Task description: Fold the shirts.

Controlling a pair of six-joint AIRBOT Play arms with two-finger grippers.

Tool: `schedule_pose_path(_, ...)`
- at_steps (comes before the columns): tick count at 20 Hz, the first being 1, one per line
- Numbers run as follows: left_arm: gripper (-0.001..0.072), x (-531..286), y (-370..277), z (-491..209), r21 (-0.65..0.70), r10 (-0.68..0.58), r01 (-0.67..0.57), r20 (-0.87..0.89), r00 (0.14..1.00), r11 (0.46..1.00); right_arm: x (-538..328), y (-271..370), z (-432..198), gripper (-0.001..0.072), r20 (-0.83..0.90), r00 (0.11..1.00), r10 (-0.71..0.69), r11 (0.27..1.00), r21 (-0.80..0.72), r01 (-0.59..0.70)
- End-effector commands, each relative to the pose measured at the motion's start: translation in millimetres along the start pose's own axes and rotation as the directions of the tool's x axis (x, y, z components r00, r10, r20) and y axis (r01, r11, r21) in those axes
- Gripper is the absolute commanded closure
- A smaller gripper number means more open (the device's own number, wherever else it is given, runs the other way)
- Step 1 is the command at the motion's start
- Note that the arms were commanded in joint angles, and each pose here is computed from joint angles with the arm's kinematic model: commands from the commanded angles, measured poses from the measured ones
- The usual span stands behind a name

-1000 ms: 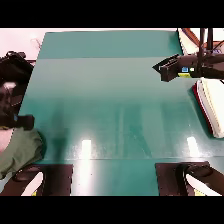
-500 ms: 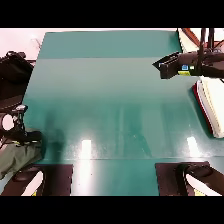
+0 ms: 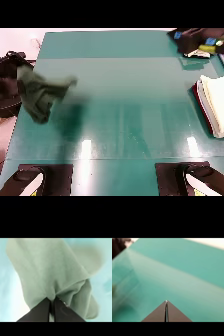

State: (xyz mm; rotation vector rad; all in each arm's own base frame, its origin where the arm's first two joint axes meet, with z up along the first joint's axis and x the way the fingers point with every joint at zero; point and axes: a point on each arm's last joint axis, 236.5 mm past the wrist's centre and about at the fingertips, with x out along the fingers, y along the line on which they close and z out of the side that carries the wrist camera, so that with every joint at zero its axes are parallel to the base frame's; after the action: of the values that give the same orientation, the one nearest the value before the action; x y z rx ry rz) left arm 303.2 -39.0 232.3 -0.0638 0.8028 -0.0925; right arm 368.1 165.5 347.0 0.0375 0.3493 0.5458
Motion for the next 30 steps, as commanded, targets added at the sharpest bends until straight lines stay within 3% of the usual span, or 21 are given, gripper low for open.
schedule_pose_path(1, 0.068, -26, -89, 54, 0.19, -0.219, 0.198, 0.095, 0.971, 0.962, -27, -16, 31, 0.0688, 0.063, 0.997, -0.053, 0.999, -0.008, 0.054)
schedule_pose_path(4, 0.068, 15, -175, 41, 0.366, -0.336, 0.33, -0.05, 0.94, 0.87, -47, -30, 44, 0.0688, 0.078, 0.992, -0.102, 0.995, 0.002, 0.102)
schedule_pose_path(8, 0.0674, 88, -288, -37, 0.543, -0.377, 0.489, -0.312, 0.872, 0.682, -61, -46, 45, 0.0688, 0.063, 0.987, -0.15, 0.989, 0.017, 0.149)
schedule_pose_path(9, 0.059, 100, -312, -53, 0.558, -0.403, 0.532, -0.347, 0.847, 0.637, -61, -48, 43, 0.0688, 0.054, 0.986, -0.155, 0.988, 0.02, 0.154)
schedule_pose_path(10, 0.0245, 109, -331, -62, 0.538, -0.435, 0.566, -0.362, 0.824, 0.624, -61, -49, 40, 0.0689, 0.044, 0.987, -0.156, 0.988, 0.022, 0.156)
schedule_pose_path(11, 0.009, 114, -342, -62, 0.516, -0.467, 0.587, -0.357, 0.809, 0.624, -61, -49, 38, 0.0688, 0.036, 0.987, -0.155, 0.988, 0.024, 0.154)
schedule_pose_path(13, 0.0089, 125, -336, -43, 0.495, -0.478, 0.565, -0.304, 0.824, 0.66, -61, -48, 38, 0.0689, 0.035, 0.987, -0.154, 0.988, 0.025, 0.153)
schedule_pose_path(15, 0.0089, 143, -298, -14, 0.423, -0.441, 0.513, -0.263, 0.858, 0.747, -61, -48, 38, 0.0688, 0.033, 0.988, -0.154, 0.988, 0.028, 0.153)
schedule_pose_path(18, 0.0089, 193, -206, 9, 0.131, -0.345, 0.387, -0.259, 0.902, 0.913, -61, -47, 33, 0.0688, 0.016, 0.989, -0.15, 0.988, 0.028, 0.149)
schedule_pose_path(19, 0.0089, 206, -185, 1, 0.026, -0.349, 0.372, -0.289, 0.891, 0.928, -61, -47, 31, 0.0688, 0.007, 0.989, -0.149, 0.989, 0.028, 0.149)
schedule_pose_path(22, 0.0088, 238, -155, -56, -0.195, -0.394, 0.344, -0.403, 0.826, 0.919, -61, -47, 31, 0.0688, 0.007, 0.989, -0.148, 0.989, 0.028, 0.148)
schedule_pose_path(27, 0.0088, 273, -158, -125, -0.333, -0.423, 0.296, -0.428, 0.799, 0.895, -61, -47, 31, 0.0688, 0.004, 0.989, -0.147, 0.988, 0.039, 0.147)
schedule_pose_path(30, 0.009, 275, -176, -131, -0.288, -0.445, 0.35, -0.406, 0.798, 0.891, -55, -49, 18, 0.0688, -0.034, 0.989, -0.143, 0.988, 0.048, 0.145)
